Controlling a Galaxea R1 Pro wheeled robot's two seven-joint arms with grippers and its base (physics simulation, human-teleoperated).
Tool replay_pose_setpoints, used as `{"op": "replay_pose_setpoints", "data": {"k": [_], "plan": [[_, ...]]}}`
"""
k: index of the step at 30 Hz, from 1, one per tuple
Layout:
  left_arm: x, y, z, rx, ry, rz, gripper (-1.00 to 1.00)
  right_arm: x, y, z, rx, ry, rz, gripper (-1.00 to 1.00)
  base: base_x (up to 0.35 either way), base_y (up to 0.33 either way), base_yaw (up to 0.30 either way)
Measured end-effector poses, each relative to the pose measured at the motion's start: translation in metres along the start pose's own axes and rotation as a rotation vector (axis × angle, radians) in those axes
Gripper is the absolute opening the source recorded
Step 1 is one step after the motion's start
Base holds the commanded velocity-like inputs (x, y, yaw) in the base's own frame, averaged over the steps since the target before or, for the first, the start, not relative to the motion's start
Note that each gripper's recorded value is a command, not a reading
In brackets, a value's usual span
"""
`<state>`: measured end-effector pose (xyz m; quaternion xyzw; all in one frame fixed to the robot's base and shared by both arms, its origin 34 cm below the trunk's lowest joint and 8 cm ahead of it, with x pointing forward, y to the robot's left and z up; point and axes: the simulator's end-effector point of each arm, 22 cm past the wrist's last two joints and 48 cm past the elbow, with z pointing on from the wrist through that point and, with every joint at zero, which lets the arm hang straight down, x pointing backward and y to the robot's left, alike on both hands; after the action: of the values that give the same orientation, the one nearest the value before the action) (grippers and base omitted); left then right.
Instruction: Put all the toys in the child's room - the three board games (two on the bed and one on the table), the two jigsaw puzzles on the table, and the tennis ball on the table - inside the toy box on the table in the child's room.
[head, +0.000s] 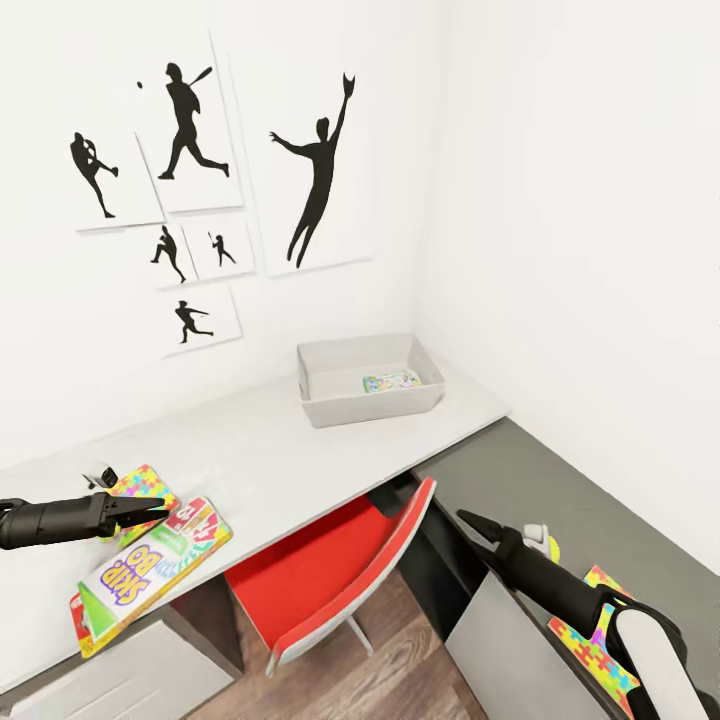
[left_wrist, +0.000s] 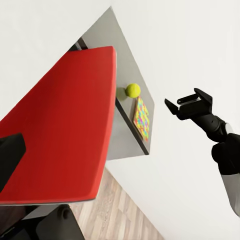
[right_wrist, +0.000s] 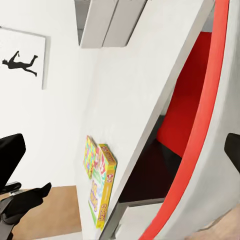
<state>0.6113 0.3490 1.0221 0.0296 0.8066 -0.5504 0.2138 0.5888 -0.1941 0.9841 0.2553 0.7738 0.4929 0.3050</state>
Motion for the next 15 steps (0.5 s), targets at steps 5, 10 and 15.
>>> {"op": "replay_pose_setpoints", "data": {"k": [5, 10, 15], "plan": [[-0.002, -0.004, -0.002, 0.0, -0.004, 0.008, 1.0, -0.003, 0.004, -0.003, -0.007, -0.008, -0.008, 1.0, -0.021, 0.0, 0.0], [-0.003, -0.007, -0.003, 0.002, -0.006, 0.015, 1.0, -0.005, 0.007, -0.005, -0.013, -0.012, -0.013, 1.0, -0.005, 0.0, 0.0], [-0.004, -0.011, -0.006, 0.002, -0.011, 0.023, 1.0, -0.007, 0.01, -0.007, -0.017, -0.017, -0.018, 1.0, -0.012, 0.0, 0.0]]}}
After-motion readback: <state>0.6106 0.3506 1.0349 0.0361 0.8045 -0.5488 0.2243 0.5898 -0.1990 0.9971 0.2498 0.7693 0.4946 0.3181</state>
